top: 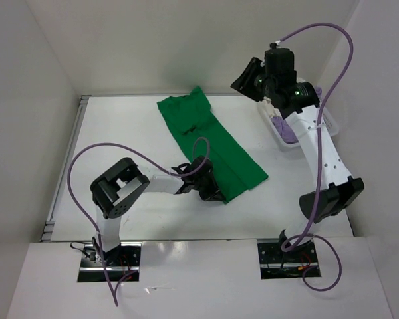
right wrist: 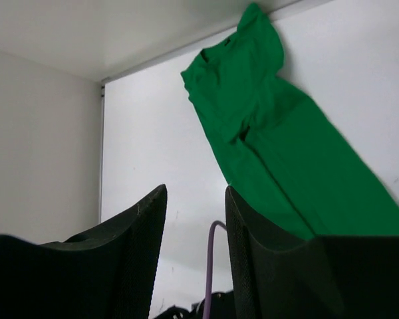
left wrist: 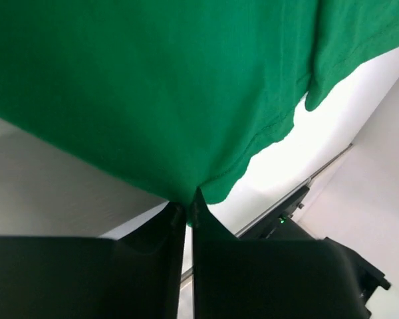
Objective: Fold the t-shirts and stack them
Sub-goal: Rotate the tshirt 90 degrees
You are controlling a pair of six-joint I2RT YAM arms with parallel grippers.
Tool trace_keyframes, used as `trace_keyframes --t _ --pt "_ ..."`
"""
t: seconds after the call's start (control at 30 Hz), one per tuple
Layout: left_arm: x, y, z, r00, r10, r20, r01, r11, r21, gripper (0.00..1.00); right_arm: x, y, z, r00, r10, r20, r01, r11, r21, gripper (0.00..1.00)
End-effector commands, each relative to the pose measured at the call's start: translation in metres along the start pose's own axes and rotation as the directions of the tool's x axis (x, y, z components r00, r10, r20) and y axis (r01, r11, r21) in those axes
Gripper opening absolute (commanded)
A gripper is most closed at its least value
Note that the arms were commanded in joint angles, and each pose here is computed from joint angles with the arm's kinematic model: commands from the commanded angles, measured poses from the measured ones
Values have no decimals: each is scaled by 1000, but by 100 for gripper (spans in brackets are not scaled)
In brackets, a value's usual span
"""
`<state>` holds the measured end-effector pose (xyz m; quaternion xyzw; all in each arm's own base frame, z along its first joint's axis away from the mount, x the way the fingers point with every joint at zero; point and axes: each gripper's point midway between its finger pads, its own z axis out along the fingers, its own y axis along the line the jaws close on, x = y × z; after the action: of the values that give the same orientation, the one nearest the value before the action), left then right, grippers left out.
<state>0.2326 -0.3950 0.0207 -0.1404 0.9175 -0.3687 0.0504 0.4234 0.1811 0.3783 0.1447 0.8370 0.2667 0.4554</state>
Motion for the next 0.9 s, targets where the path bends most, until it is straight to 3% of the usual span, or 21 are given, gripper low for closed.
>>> trace_keyframes --t 0.0,0.07,0.13,0.27,0.43,0.57,0.7,0.87 --pt "0 -5 -3 1000 12 7 -12 1000 2 7 -5 11 -3 999 -1 45 4 997 -76 46" --pt "2 -1 -17 999 39 20 -39 999 -18 0 12 -4 4 1000 8 23 -7 998 -59 46" --pt "-1 3 -38 997 70 33 -69 997 -25 0 25 -12 0 1000 17 1 -17 998 -52 46" --pt "1 44 -81 996 89 28 -86 993 -86 0 95 -46 19 988 44 -147 -44 999 6 46" --pt "7 89 -143 996 85 -5 -85 988 -127 4 174 -42 22 957 41 -289 -46 999 -10 46" --pt "25 117 -168 998 13 -53 -20 991 -135 34 236 -51 16 923 39 -383 -33 999 22 46" --pt "53 142 -166 991 -56 -122 38 989 -142 60 258 -78 -5 921 60 -386 -34 997 74 46" --pt "49 144 -163 994 -64 -90 51 989 -139 63 298 -131 -36 894 163 -417 -84 976 202 44"
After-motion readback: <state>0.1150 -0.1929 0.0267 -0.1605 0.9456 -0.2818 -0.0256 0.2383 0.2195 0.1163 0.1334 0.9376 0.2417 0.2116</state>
